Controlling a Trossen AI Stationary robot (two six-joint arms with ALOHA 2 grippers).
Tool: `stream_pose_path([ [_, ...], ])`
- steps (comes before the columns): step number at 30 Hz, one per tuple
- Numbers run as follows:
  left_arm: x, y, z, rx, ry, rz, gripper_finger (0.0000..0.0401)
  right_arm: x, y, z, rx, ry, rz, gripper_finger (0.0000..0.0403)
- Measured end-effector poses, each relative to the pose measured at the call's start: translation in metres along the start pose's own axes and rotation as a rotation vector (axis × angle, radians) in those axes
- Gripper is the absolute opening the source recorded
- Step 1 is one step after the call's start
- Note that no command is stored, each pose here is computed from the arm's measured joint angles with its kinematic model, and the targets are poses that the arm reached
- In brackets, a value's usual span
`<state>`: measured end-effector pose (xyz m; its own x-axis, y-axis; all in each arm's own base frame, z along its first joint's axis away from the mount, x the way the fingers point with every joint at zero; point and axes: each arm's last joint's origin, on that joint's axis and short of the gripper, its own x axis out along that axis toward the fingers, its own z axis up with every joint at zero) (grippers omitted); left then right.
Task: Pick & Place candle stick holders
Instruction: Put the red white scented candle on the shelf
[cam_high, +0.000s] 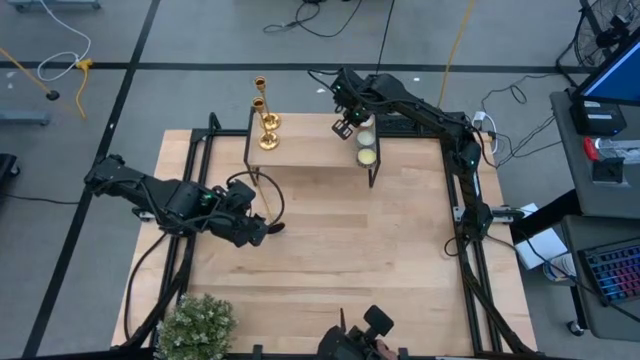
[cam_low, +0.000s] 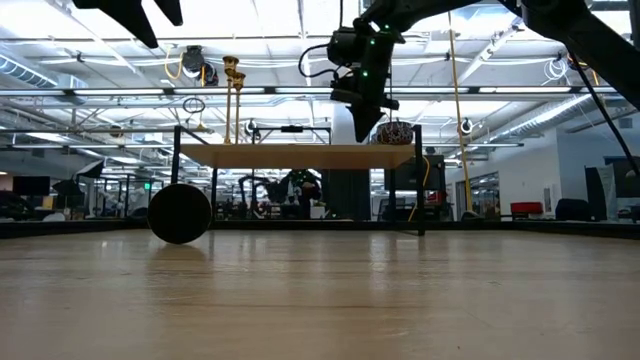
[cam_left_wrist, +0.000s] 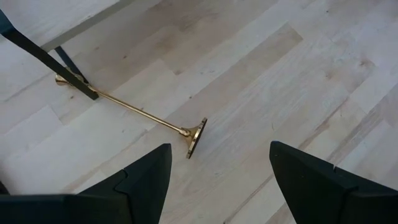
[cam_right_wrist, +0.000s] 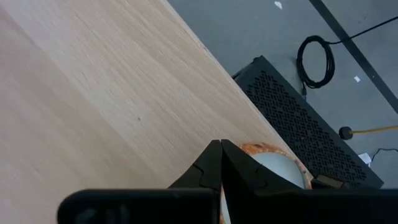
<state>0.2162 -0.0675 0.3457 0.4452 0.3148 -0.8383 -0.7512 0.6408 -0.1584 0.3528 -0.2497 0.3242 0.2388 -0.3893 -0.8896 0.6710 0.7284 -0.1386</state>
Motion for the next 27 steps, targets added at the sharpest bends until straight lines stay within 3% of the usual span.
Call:
stream_pose_path([
  [27, 0.0000, 0.0000, 0.0000, 0.014, -0.001, 0.001, 0.0273, 0.0035, 0.0054, -0.0034, -0.041, 0.022, -0.018, 0.0000],
])
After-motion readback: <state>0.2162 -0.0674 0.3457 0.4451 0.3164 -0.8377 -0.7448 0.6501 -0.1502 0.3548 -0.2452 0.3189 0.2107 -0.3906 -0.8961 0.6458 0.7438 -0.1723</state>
